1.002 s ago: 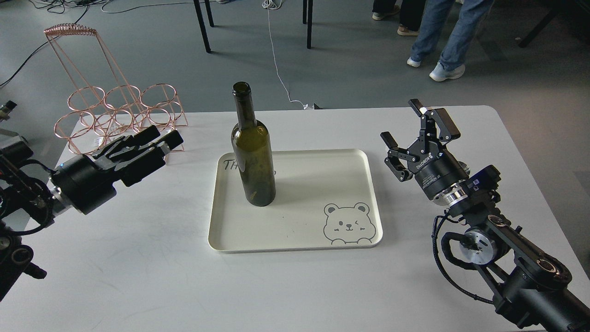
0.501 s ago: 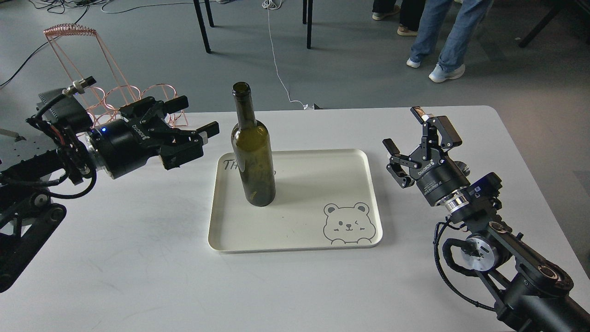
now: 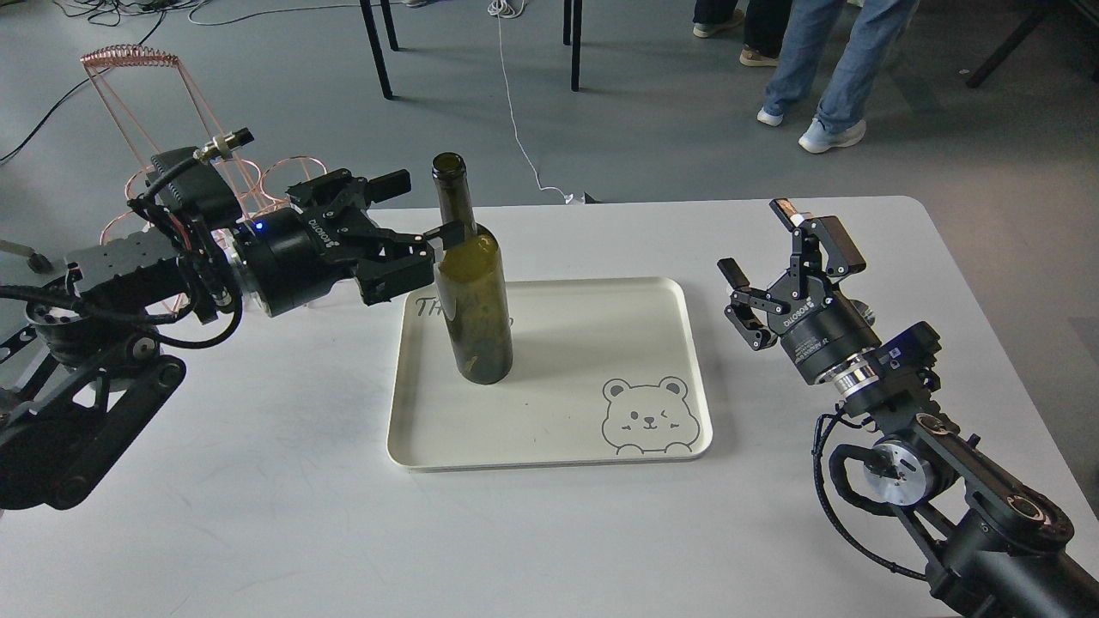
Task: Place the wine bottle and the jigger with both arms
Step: 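Close the left gripper around the wine bottle neck, then lift the bottle and carry it toward the copper wire rack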
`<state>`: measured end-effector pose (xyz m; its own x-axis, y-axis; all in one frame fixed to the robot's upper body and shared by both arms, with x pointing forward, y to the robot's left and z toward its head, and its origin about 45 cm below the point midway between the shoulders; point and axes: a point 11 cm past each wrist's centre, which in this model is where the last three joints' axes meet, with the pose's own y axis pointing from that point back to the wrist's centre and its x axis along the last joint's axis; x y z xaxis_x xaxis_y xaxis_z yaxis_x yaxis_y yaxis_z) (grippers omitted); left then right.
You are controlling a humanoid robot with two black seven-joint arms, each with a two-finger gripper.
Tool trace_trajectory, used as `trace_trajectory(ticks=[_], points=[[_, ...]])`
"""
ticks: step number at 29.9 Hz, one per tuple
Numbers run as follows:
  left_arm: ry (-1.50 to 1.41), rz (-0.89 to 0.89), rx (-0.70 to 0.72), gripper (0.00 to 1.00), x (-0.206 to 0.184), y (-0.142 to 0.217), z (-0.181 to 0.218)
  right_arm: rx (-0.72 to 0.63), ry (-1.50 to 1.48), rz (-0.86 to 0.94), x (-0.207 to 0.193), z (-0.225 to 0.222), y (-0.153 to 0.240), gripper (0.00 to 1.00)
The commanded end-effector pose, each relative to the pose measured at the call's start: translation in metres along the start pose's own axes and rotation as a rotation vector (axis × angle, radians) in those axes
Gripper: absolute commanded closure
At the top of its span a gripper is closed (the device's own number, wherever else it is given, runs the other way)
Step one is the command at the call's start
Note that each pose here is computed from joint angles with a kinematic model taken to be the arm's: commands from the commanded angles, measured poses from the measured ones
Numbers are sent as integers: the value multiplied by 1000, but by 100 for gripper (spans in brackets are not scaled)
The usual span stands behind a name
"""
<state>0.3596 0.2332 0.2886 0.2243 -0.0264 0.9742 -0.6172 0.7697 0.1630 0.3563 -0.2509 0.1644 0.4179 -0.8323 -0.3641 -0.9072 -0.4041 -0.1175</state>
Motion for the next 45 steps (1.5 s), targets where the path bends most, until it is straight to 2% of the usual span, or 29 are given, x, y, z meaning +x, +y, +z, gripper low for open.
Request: trace_trajectory(ticks=[1,12,16,21,34,40,43,45], points=[[4,2,-20,2,1,-10,4,1,2,5,1,0,0,1],[17,5,-37,5,1,-27,5,5,2,10,2,-2,0,1],[24,9,-43,20,0,-29,7,3,0,9,2,-1,0,1],[27,7,-49,31,-2,-31,10,5,-1,8,1,-1,0,1],[25,17,-58,33,2,-35,12,4,-1,8,1,0,0,1],[20,19,-58,63,4,-35,11,4,-1,8,1,0,0,1],[18,20,-59,84,5,-36,11,4,-3,7,0,0,0,1],[15,22,-59,90,6,-36,11,4,-3,7,0,0,0,1]])
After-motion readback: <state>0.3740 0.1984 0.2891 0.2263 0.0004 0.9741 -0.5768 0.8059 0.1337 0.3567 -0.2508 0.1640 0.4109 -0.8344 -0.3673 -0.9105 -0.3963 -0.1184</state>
